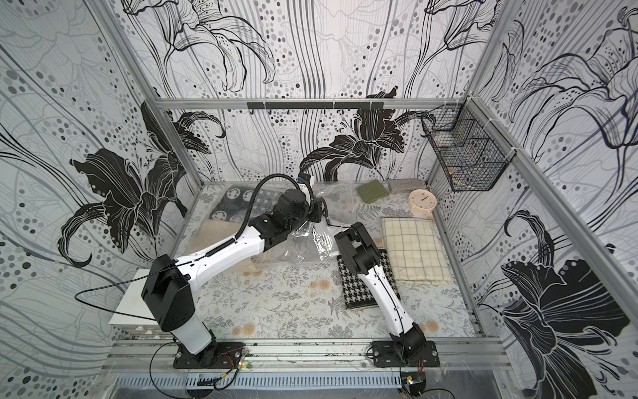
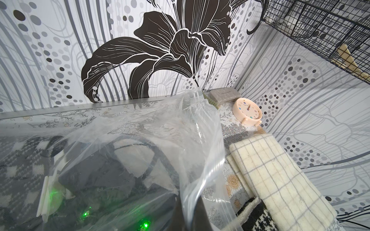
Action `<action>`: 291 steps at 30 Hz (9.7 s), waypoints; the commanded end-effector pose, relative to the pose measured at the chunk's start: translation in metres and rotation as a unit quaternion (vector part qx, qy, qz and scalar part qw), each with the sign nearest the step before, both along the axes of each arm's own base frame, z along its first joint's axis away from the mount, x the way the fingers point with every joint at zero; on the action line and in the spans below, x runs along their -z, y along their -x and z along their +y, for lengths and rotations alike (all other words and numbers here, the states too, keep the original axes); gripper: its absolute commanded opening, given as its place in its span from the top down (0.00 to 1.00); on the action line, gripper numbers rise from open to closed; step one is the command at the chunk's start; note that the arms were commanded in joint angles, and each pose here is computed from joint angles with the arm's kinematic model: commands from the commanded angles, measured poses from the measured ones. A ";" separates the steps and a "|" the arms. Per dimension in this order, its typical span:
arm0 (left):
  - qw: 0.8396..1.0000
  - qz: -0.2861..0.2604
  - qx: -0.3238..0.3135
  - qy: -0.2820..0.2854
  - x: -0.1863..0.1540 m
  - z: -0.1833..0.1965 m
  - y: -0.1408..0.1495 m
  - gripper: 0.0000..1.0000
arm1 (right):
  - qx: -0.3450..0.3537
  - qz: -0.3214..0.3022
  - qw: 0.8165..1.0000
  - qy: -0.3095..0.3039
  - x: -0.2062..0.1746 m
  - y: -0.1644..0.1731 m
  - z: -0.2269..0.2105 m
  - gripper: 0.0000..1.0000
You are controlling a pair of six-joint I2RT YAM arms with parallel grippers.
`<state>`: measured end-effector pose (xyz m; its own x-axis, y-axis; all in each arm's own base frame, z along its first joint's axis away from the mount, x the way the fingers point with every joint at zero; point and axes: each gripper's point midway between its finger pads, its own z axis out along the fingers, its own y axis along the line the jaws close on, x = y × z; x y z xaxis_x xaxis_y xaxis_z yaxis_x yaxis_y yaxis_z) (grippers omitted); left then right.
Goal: Take the scarf out of the vacuum bag
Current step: Take out the scarf from the vacuum bag.
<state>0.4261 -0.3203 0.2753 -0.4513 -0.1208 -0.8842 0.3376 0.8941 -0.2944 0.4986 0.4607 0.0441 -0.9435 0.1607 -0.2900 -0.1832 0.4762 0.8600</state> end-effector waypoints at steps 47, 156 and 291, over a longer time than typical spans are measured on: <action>1.000 -0.021 -0.010 0.013 -0.010 0.000 -0.011 1.00 | -0.036 -0.005 0.999 0.011 -0.046 0.042 -0.077 1.00; 0.997 0.043 -0.063 -0.003 0.061 0.056 -0.050 1.00 | -0.046 -0.010 0.993 0.105 -0.070 0.069 -0.139 1.00; 0.979 0.124 -0.113 -0.119 0.117 0.140 -0.072 1.00 | 0.077 -0.001 0.980 0.186 -0.027 0.055 -0.116 1.00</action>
<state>0.4959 -0.1779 0.1600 -0.6238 -0.0725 -0.7782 0.0454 0.9906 -0.1287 0.4305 0.3252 0.0582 -0.9299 0.1549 -0.3335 -0.0684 0.8183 0.5707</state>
